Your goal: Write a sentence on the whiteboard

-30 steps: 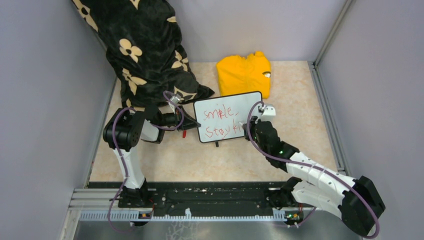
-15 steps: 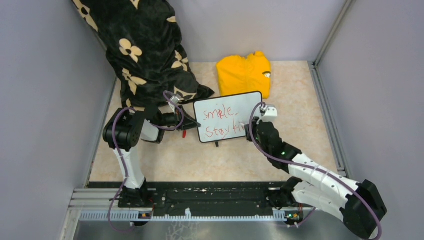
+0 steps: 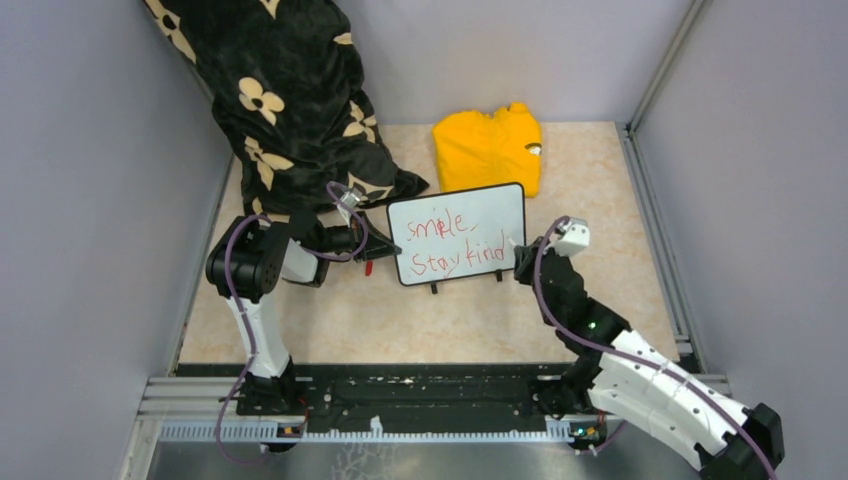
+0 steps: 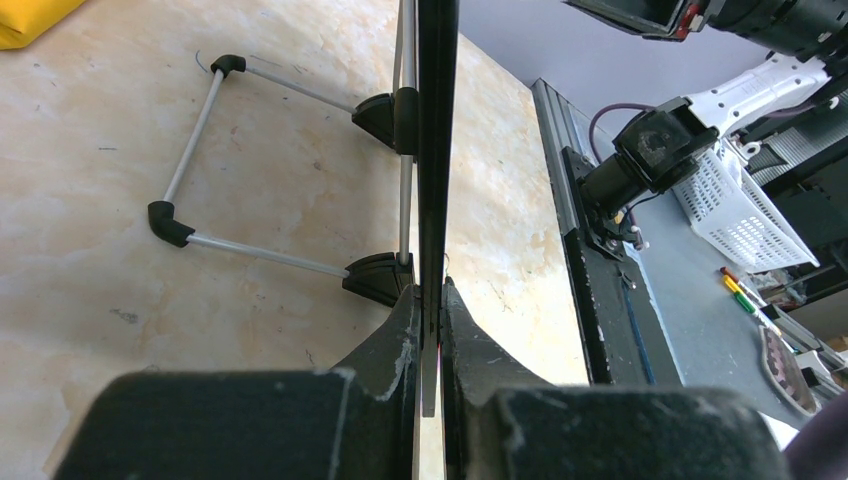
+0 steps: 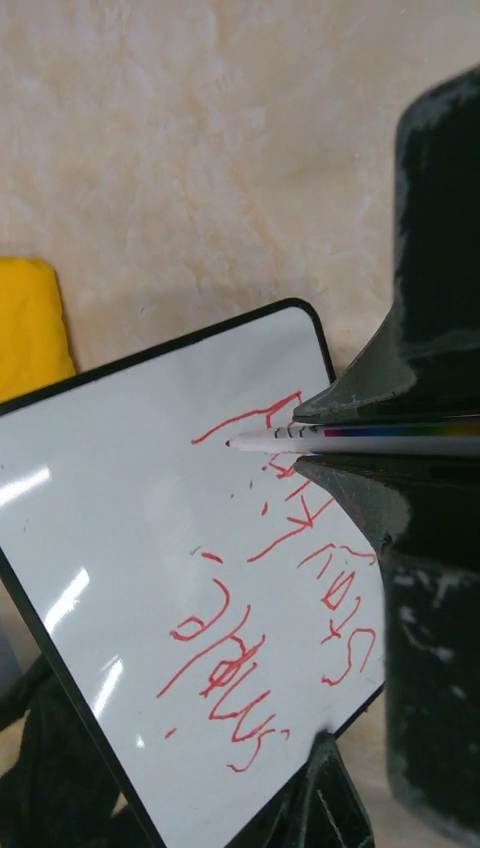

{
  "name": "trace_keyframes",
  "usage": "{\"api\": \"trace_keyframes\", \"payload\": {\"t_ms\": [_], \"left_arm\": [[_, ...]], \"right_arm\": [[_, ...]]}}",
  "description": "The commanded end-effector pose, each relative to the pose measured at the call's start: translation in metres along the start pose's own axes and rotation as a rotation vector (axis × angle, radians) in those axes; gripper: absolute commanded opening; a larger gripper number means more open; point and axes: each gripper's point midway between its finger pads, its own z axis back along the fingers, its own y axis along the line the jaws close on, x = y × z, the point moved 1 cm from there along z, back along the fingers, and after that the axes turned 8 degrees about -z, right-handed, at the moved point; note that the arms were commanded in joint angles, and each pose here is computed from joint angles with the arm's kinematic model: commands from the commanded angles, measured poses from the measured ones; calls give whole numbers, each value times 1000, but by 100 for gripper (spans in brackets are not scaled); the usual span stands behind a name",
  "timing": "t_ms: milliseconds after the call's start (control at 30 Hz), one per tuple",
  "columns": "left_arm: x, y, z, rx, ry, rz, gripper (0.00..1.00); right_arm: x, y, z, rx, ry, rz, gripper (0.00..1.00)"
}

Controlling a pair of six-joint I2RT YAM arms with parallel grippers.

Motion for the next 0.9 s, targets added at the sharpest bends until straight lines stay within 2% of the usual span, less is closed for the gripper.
{"api": "trace_keyframes", "payload": {"t_ms": [0, 267, 867], "left_arm": [[0, -2, -2, -23, 13, -22, 0], [0, -2, -2, -22, 13, -20, 0], [0, -2, -2, -22, 14, -20, 0]], "right_arm": [[2, -34, 10, -120, -60, -55, 0], [-17, -43, 13, -108, -16, -63, 0], [-31, -27, -5, -66, 50, -65, 0]]}}
